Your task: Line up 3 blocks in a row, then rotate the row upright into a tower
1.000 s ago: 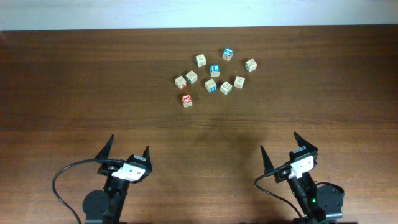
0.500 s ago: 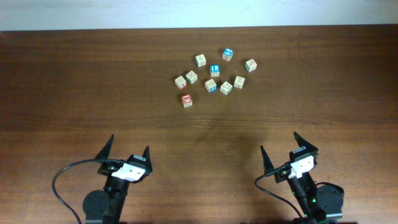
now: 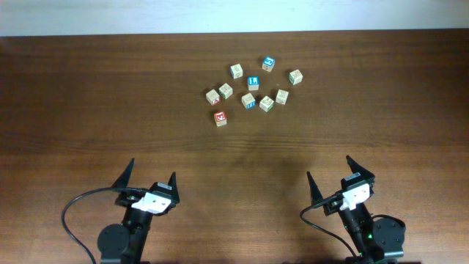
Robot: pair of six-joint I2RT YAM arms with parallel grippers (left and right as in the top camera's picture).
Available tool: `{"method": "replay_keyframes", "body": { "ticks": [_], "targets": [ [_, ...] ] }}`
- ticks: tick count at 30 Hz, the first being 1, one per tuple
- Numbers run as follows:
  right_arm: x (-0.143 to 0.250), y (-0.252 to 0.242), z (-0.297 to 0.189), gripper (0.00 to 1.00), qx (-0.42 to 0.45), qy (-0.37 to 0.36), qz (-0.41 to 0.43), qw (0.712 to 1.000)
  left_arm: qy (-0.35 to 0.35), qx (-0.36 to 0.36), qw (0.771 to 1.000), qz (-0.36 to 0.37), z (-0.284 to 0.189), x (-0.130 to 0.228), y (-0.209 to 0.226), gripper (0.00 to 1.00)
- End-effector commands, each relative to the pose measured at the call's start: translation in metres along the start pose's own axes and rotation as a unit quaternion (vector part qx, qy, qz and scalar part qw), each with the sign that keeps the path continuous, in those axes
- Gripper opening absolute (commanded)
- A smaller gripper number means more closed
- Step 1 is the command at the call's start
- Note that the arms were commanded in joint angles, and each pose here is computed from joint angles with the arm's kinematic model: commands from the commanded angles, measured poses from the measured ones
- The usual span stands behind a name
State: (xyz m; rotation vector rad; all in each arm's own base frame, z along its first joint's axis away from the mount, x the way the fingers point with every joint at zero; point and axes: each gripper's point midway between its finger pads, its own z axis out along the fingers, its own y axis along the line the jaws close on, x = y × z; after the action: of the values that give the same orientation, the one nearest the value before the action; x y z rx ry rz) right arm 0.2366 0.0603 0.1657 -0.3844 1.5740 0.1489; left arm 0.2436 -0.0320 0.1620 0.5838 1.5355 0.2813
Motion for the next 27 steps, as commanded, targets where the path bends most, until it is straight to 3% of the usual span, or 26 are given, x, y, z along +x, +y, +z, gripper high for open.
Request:
{"method": "replay_keyframes", "body": {
  "ticks": [1, 27],
  "targets": [
    [0.0037, -0.0022, 0.0002, 0.98, 0.007, 0.002, 0.002, 1.0, -0.003, 0.002, 1.0, 0.004, 0.0, 0.0005, -0.0014, 0.99],
    [0.0042, -0.0064, 0.0001, 0.98, 0.019, 0.004, 0.002, 1.0, -0.004, 0.001, 1.0, 0.005, 0.0, 0.0001, -0.0011, 0.99]
  ]
}}
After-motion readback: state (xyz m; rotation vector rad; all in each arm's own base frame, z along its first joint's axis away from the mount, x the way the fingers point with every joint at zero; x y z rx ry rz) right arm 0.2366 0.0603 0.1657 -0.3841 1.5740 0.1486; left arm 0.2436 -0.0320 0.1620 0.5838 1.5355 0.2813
